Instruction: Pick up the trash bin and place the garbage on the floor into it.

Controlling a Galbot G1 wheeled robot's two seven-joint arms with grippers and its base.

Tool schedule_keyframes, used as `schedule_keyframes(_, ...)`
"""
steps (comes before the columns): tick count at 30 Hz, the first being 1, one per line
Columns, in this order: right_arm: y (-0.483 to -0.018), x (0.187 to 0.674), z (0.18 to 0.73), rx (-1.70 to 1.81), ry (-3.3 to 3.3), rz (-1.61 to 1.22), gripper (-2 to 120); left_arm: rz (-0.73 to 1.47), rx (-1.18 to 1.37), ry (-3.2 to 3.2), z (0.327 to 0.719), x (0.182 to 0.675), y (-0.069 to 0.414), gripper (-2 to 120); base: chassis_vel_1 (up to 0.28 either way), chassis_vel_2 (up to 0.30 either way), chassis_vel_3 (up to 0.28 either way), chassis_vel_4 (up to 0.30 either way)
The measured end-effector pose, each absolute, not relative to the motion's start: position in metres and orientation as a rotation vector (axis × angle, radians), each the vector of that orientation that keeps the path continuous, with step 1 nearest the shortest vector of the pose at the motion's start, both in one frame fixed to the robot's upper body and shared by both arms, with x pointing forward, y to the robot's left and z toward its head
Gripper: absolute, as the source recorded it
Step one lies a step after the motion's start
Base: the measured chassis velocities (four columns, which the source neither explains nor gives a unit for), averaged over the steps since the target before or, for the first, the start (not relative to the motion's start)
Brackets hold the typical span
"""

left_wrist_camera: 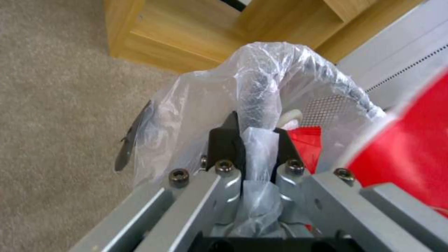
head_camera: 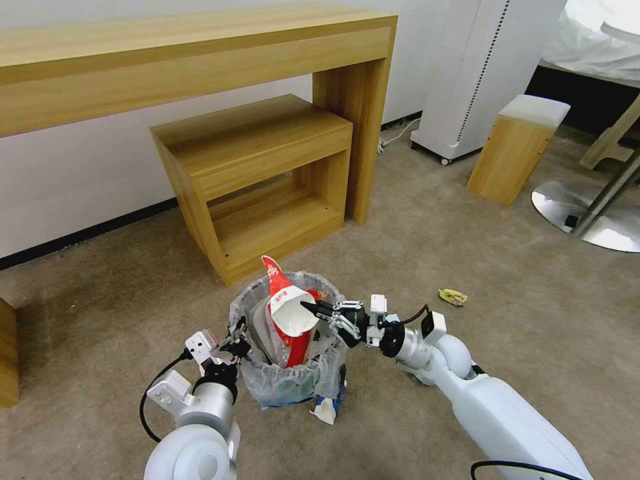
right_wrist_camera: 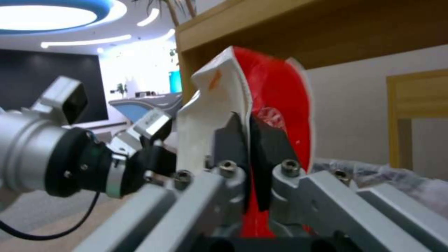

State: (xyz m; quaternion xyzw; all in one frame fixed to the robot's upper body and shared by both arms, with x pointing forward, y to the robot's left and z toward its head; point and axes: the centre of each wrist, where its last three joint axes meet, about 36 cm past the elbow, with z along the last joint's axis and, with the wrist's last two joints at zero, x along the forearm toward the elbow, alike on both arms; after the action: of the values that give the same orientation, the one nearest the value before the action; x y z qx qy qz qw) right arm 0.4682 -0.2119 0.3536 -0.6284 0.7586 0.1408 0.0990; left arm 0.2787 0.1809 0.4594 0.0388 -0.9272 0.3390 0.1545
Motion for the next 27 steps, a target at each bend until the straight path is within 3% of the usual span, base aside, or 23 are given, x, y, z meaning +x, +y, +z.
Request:
schedule_keyframes(14, -0.240, 0.464, 0.383, -1.762, 2.262, 0.348, 59, 0.936, 0.181, -2.694, 0.461, 0.280, 0.200, 3, 0.000, 0.000, 0.000, 0.000)
schedule_keyframes(24, -0.302, 0.434, 0.445, -0.888, 2.580, 0.196, 96, 0.911, 0.332, -2.760, 0.469, 0.292, 0.250, 3, 0.000, 0.000, 0.000, 0.000)
schedule_keyframes(27, -0.320, 0.415, 0.442, -0.746, 2.638, 0.104, 100, 0.916, 0.359, -2.769, 0.473, 0.290, 0.260, 3, 0.000, 0.000, 0.000, 0.000)
